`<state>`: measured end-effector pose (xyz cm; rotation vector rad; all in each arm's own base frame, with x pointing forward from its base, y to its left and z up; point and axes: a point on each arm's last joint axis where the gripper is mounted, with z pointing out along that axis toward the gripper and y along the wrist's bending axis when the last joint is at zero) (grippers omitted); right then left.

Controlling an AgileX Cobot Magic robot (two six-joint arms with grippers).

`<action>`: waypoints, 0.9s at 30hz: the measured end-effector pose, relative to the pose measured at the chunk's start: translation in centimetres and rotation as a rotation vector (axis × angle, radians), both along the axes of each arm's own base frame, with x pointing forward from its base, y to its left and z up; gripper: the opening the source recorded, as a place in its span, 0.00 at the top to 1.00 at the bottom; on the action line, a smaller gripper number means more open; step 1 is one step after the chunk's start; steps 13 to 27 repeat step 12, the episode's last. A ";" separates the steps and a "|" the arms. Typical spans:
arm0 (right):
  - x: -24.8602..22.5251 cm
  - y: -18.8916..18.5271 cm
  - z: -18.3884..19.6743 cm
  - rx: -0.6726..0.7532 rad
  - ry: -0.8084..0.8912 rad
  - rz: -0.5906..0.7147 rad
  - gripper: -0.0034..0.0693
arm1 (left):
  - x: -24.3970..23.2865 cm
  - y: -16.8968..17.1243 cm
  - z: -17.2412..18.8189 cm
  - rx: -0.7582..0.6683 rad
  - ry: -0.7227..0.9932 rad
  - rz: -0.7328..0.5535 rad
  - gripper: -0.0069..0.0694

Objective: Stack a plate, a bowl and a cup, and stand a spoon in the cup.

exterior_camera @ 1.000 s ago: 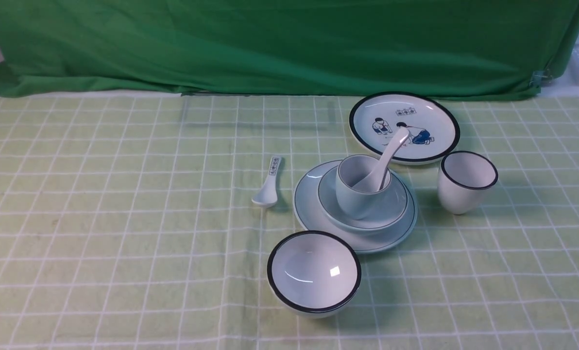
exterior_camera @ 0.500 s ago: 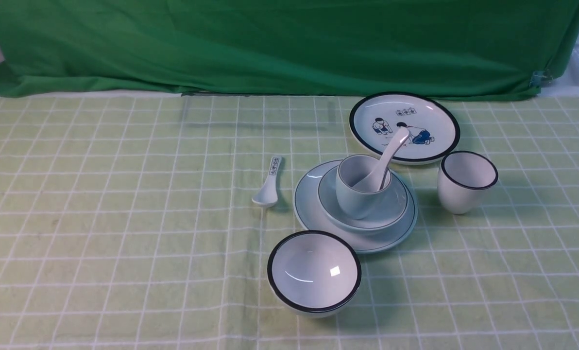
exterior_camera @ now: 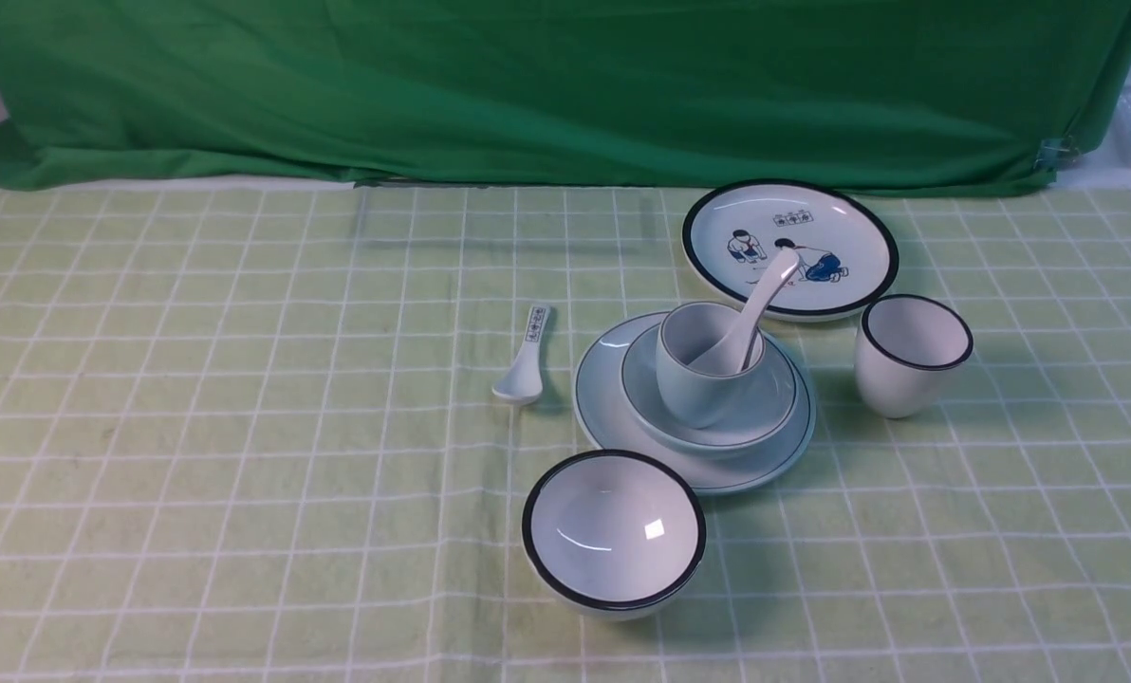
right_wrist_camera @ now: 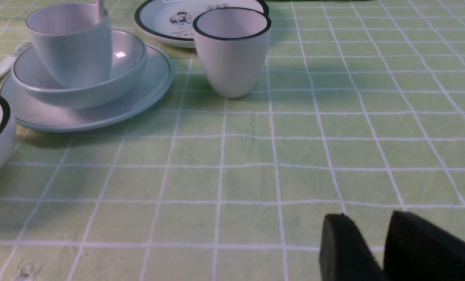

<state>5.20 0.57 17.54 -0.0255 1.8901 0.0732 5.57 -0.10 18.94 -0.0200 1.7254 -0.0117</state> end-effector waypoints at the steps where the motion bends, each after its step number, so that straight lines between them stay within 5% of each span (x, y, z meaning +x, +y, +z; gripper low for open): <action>1: 0.0 0.0 0.0 0.000 0.000 0.000 0.65 | 0.0 0.0 0.0 0.000 0.000 0.000 0.90; 27: 0.0 0.0 0.0 0.000 0.000 0.000 0.65 | 0.0 0.0 0.0 0.002 0.000 0.000 0.90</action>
